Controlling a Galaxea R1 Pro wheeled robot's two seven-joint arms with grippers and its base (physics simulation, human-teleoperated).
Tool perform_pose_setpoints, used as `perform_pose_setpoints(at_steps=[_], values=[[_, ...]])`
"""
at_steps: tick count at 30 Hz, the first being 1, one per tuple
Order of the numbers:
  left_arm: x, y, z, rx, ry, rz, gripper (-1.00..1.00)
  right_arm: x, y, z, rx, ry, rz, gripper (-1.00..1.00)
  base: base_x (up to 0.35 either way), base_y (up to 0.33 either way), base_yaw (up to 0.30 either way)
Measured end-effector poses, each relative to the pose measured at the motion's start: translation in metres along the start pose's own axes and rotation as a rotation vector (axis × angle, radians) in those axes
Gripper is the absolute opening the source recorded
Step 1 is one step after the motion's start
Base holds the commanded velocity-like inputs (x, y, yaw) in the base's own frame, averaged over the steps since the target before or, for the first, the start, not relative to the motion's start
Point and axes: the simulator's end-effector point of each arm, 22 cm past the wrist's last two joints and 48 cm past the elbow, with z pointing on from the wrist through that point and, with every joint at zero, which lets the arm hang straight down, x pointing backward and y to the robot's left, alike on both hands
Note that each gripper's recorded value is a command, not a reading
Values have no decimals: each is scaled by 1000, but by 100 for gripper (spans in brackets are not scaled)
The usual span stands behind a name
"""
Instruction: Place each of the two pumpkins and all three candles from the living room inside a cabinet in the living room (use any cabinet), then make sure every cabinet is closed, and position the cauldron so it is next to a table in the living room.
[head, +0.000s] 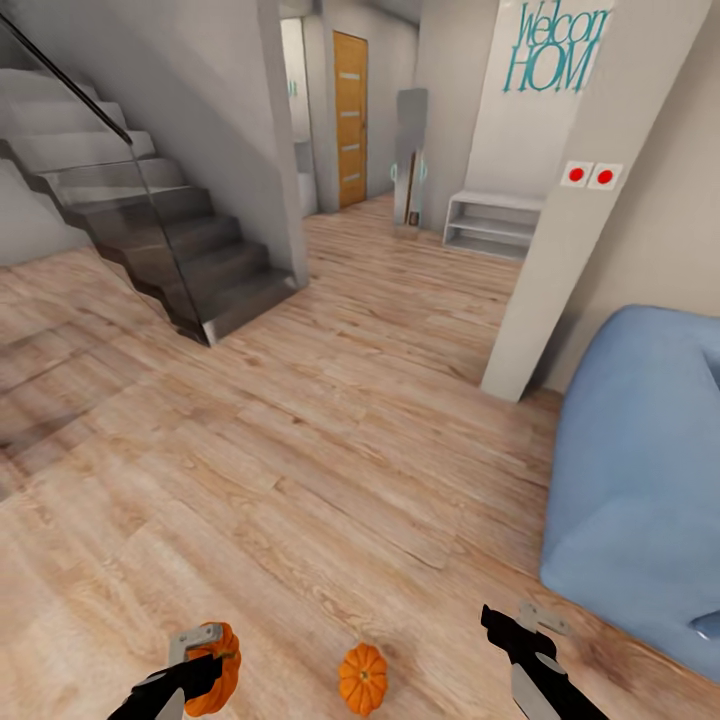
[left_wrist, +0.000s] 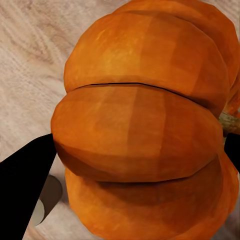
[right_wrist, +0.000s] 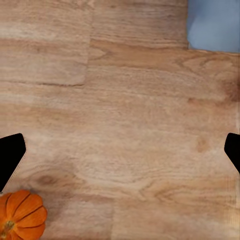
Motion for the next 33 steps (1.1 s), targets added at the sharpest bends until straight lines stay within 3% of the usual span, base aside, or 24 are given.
perform_pose_setpoints(at_steps=[18,33], values=[[0,0,0,0,-1,0,-100,0,0,0,0,1,-1,100,165,10,72],[0,-2,0,3,0,10,-100,0,0,0,0,0,0,100,12,8,51]])
